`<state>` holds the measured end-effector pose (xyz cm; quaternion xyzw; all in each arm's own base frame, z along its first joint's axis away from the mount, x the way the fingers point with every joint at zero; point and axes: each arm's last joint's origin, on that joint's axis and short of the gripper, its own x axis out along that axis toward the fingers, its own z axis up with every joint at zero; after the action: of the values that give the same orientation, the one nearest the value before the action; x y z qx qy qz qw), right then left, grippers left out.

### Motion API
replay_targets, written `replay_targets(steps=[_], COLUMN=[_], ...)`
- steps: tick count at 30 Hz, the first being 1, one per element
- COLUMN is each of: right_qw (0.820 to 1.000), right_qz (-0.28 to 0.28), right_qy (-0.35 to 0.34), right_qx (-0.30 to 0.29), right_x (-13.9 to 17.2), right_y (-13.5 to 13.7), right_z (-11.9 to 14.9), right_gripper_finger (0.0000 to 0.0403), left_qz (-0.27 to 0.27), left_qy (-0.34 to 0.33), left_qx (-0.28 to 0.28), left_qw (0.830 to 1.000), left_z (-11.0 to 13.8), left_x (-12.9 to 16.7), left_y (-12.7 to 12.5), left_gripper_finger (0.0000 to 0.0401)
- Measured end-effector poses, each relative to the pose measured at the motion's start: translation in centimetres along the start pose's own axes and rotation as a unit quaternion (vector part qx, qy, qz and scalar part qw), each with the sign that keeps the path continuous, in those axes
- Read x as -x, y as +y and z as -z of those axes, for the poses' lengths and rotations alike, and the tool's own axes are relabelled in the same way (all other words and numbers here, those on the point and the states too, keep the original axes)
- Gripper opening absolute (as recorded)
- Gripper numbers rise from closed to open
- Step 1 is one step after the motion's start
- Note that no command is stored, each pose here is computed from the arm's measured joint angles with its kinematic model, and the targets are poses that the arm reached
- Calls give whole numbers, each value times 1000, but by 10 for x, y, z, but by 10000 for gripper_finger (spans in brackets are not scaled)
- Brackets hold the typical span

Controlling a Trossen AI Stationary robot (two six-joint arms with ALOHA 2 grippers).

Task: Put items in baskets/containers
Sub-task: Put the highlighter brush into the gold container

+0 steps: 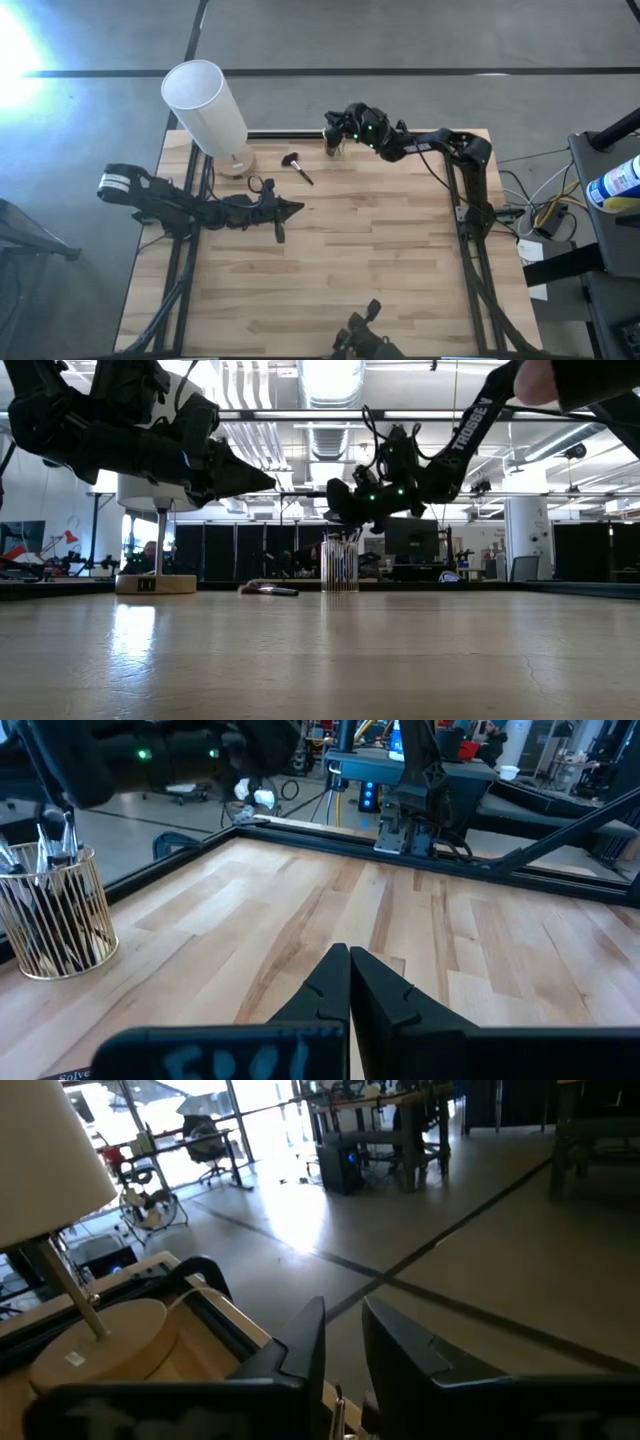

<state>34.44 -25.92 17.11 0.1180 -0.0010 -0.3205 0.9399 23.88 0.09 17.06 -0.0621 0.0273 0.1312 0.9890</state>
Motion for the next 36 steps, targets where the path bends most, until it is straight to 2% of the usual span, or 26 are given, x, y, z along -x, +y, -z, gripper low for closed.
replay_targets(steps=[5, 8, 12, 14, 17, 19, 23, 27, 32, 36], right_qw=[1000, 997, 992, 991, 990, 990, 990, 989, 985, 983], right_qz=[5, 4, -9, -17, -33, -46, -80, -107, -137, -143], right_qy=[29, 60, 103, 103, 100, 97, 62, 8, -48, -78], right_qx=[12, 37, 75, 83, 90, 93, 100, 99, 93, 87], right_x=[4, 19, 53, 75, 110, 133, 174, 206, 233, 246], right_y=[3, 8, 15, 21, 30, 36, 47, 54, 56, 54], right_z=[-14, -28, -40, -42, -41, -36, -28, -20, -13, -14], right_gripper_finger=[93, 94, 64, 43, 15, 11, 9, 8, 8, 8], left_qz=[-1, -4, -16, -33, -78, -114, -174, -206, -252, -272], left_qy=[6, 21, 33, 42, 56, 60, 65, 76, 110, 124], left_qx=[-2, -7, -3, 10, 16, 18, 23, 47, 64, 52], left_qw=[1000, 1000, 999, 999, 995, 991, 982, 974, 959, 953], left_z=[1, 4, 4, 6, 8, 9, 8, 8, 16, 23], left_x=[0, 0, -5, -10, -22, -32, -50, -65, -82, -95], left_y=[0, 1, 1, 2, 3, 4, 7, 15, 35, 48], left_gripper_finger=[5, 5, 5, 5, 5, 8, 29, 65, 104, 118])
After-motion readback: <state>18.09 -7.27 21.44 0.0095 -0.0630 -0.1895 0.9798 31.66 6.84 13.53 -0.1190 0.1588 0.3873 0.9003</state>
